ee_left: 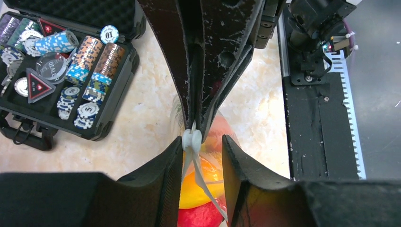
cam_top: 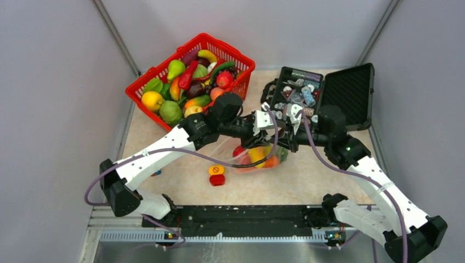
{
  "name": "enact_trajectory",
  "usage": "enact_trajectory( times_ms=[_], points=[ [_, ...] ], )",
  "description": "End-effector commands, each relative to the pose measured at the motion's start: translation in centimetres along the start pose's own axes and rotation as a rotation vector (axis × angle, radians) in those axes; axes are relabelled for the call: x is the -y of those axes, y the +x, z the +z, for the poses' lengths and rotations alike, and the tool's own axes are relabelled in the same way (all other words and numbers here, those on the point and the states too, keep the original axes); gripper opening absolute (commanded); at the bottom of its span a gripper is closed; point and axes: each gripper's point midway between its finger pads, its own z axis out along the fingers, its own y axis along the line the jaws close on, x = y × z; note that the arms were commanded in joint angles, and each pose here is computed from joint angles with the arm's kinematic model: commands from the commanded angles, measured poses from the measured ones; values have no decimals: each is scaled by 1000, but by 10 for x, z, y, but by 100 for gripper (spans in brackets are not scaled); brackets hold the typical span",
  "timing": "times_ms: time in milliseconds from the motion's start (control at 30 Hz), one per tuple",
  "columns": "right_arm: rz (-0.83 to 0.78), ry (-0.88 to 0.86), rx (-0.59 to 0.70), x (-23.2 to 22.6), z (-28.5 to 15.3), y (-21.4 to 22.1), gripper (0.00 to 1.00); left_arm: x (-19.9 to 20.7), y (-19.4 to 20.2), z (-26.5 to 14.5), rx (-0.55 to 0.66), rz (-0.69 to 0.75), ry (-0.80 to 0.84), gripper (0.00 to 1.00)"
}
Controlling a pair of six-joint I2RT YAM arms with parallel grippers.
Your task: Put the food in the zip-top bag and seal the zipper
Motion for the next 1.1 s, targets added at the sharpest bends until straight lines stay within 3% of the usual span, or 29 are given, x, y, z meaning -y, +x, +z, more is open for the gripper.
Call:
enact_trajectory(
  times_ms=[0, 433, 600, 1067],
  points=[
    [-58, 0, 51, -2, -1, -15, 0, 4, -19, -7, 45, 36, 30, 35],
    [-52, -2, 45, -2, -1, -12, 0, 0, -23, -3, 64, 18, 22, 16],
    [-53, 18, 34, 1, -1, -9, 0, -2, -19, -4, 51, 8, 5, 0],
    [-58, 49, 17, 6, -2, -5, 0, -10, 14, -22, -43, -23, -61, 0]
  ],
)
